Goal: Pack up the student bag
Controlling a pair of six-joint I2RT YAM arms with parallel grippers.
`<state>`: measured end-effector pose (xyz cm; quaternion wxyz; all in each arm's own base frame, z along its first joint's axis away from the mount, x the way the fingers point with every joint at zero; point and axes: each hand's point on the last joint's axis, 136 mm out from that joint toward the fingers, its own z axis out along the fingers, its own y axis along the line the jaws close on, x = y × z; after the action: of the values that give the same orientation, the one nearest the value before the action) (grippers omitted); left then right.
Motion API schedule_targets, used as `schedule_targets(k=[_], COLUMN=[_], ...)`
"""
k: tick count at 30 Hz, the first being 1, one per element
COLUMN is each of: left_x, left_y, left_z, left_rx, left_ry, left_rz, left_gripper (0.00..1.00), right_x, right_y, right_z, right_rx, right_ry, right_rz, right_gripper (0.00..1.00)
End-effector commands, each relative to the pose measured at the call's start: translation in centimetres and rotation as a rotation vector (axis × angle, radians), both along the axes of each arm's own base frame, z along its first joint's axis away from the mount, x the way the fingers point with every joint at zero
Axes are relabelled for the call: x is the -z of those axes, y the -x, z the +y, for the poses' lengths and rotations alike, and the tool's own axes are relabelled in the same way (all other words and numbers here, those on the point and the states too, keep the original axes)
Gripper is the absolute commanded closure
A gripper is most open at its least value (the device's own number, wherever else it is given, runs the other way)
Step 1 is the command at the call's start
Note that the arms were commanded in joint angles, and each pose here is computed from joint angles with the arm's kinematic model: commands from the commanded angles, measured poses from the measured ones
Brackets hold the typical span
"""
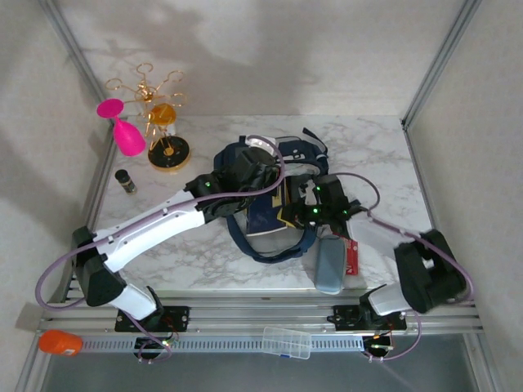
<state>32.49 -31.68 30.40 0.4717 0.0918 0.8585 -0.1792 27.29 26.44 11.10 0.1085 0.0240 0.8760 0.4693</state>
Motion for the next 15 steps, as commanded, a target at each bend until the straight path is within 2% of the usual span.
schedule_targets(k=[1,4,9,13,15], left_x=[-6.4,-6.3,-5.5,-5.1,-4.7], left_y=[-0.1,-0.1,-0.3,-0.7,-0.8], left_z=[2.4,2.8,2.3,2.2,1.9], left_rx=[-0.120,-0.144,-0.135,-0.153,-0.150], left_ry=[0.193,0.203,0.198,0.191,0.196], left_rz=[-0.133,-0.136,-0.124,-0.121,-0.115], left_gripper=[1.00,1.00,1.00,1.00,1.00], right_x=[0.0,1.5,0.5,0.5,0.5], right_y=[-4.3,-5.7,-4.8,-3.0,-1.9], right_z=[-0.2,-1.1,-1.7,-5.0,-6.1], right_rx=[0.046,0.087,0.084,0.144,0.166], right_ry=[0.115,0.151,0.217,0.374,0.398], right_rz=[-0.139,-0.108,-0.164,-0.201,-0.219], right_gripper=[0.81,0.61,0.38,0.34,0.37])
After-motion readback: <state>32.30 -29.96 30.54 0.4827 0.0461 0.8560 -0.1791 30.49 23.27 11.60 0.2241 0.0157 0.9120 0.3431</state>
